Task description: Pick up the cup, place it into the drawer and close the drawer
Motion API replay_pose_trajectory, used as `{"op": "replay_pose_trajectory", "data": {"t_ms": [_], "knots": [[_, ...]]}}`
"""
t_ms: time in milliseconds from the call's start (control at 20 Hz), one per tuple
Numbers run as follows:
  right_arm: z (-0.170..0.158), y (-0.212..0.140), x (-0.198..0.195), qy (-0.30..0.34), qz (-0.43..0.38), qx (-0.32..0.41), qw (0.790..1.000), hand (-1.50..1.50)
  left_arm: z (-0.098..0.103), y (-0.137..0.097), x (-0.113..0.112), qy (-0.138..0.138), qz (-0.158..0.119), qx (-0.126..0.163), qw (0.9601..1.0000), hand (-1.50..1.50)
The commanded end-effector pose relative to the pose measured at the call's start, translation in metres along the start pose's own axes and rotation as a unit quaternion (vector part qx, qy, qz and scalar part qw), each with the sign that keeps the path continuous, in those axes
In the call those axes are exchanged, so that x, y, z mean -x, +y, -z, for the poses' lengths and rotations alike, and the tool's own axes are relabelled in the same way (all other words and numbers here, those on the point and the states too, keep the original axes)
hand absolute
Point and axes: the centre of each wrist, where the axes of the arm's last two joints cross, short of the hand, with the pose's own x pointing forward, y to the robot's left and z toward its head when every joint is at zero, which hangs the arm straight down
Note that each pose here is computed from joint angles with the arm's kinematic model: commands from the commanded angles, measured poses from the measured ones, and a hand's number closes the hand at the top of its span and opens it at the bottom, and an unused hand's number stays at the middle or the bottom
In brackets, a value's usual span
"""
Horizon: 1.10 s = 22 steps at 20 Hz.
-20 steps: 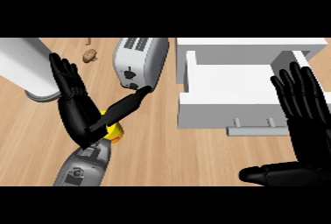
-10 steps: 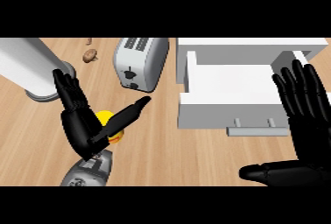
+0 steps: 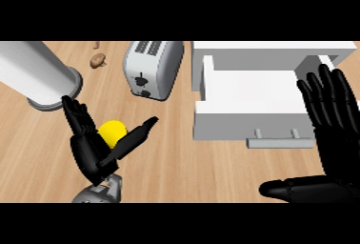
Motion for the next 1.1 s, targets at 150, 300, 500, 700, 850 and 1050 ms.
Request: {"op": "replay_pose_trajectory", "data": {"t_ms": [150, 300, 500, 700, 850, 1050], "knots": [[0.008, -0.007, 0.016, 0.005, 0.005, 0.0, 1.0, -1.5, 0.006, 0.006, 0.034, 0.019, 0.019, -0.041, 0.9988, -1.5], [-0.002, -0.008, -0.013, 0.001, 0.003, -0.003, 1.0, -1.5, -0.007, 0.046, 0.05, 0.027, 0.016, -0.036, 0.9989, -1.5], [-0.015, -0.011, -0.011, 0.005, -0.003, -0.01, 1.0, -1.5, -0.005, 0.046, 0.054, 0.036, 0.006, -0.034, 0.9987, -1.5], [0.006, -0.007, -0.004, 0.006, 0.0, -0.002, 1.0, -1.5, -0.027, 0.057, 0.079, 0.043, 0.013, -0.037, 0.9983, -1.5], [-0.003, -0.006, 0.007, 0.008, 0.001, -0.003, 1.0, -1.5, -0.012, 0.058, 0.093, 0.052, 0.014, -0.04, 0.9978, -1.5], [0.007, 0.003, 0.002, 0.003, 0.016, -0.004, 1.0, -1.5, 0.0, 0.046, 0.109, 0.06, 0.001, -0.043, 0.9973, -1.5]]}}
